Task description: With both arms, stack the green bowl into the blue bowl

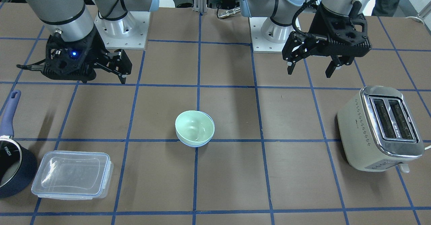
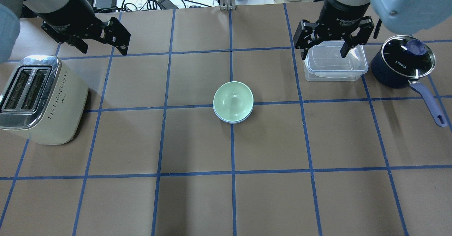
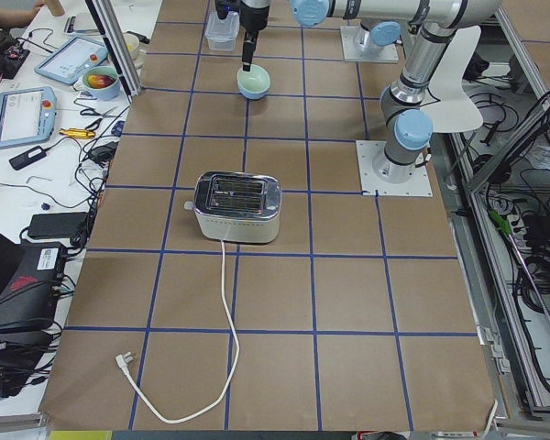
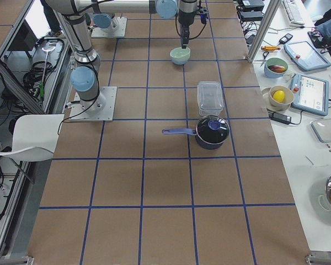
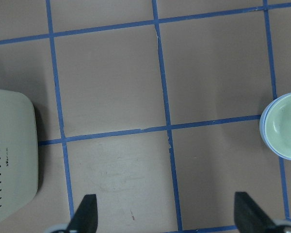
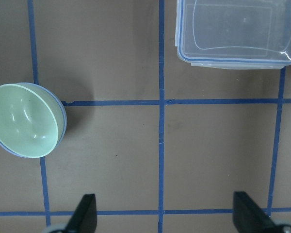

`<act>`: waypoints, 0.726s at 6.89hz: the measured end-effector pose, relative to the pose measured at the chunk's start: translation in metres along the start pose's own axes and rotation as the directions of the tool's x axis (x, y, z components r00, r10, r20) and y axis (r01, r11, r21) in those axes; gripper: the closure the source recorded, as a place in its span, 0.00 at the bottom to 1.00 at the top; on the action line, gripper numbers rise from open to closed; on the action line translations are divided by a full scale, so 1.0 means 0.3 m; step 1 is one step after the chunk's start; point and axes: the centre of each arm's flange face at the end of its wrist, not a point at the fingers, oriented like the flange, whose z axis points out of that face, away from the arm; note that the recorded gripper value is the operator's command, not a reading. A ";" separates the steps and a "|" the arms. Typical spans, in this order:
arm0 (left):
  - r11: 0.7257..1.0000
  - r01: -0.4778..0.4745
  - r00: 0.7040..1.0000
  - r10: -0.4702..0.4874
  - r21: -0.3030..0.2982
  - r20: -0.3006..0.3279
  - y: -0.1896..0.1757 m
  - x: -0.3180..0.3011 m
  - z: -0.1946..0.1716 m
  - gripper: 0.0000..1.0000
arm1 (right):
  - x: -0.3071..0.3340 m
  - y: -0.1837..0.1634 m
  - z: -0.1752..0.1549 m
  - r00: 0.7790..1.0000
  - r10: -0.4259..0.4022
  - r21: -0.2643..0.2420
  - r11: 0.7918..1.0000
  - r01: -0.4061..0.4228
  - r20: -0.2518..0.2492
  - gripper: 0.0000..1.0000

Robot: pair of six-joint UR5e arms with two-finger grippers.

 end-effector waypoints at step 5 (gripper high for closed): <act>1.000 0.001 1.000 -0.001 -0.001 -0.002 -0.001 0.000 0.005 0.00 | -0.010 0.022 -0.078 0.998 0.059 0.036 0.998 -0.060 0.008 0.00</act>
